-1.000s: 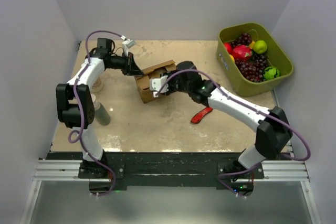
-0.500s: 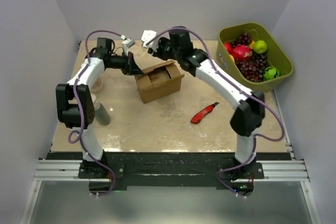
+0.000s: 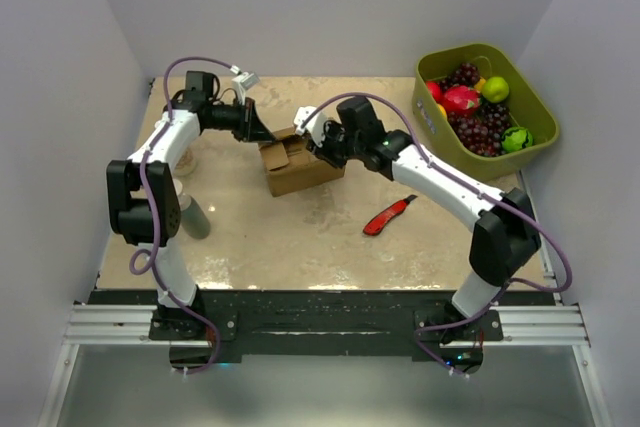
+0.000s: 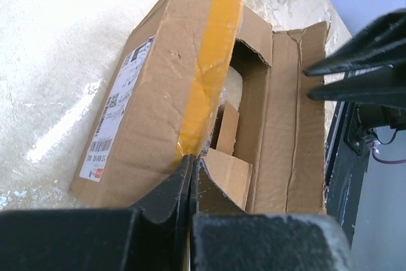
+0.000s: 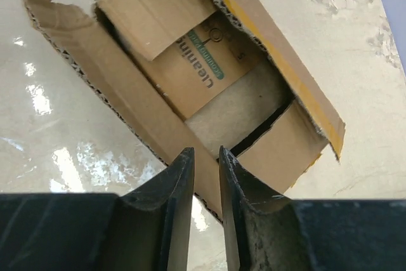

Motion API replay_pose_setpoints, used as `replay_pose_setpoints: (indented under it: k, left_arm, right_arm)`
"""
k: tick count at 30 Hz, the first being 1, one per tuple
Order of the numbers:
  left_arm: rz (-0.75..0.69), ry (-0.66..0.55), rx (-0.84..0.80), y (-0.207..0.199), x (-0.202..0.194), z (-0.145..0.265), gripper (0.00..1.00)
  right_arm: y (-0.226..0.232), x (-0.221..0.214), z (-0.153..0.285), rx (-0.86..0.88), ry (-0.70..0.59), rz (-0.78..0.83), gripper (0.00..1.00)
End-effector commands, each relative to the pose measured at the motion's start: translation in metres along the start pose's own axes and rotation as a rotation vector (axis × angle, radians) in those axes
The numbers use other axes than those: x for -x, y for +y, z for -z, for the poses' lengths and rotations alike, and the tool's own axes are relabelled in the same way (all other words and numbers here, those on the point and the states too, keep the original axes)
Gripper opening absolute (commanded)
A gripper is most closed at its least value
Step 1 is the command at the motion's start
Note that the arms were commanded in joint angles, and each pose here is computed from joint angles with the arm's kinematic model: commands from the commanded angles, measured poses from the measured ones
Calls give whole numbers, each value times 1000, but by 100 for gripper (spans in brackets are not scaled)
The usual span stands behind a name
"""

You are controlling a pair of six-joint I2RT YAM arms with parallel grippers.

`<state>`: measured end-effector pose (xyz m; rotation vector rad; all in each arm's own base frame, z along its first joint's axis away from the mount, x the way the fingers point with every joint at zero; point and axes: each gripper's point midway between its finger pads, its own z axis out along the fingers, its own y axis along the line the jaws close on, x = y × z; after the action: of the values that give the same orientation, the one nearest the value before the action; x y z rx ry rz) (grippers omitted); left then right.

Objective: Unpack the express box

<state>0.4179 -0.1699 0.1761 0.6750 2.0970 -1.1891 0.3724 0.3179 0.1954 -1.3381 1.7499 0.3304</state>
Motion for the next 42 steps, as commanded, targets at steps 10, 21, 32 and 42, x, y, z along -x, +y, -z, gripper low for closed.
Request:
replay_pose_setpoints:
  k: [10,21,32,42]
  left_arm:
    - [-1,-23,-14,-6,10,3,0]
    - [5,-18,-23,-5,6,1,0]
    - [6,-15,-22,-4,6,1,0]
    - [14,-5,-13,0,3,-1,0]
  right_arm:
    - [19,-9,-33,47,-47,-120,41]
    - [27,24,-46,160,-132,-275,57]
    - [4,-7,-65,121,-83,-417,55]
    - [19,-6,-68,317,-107,-477,63]
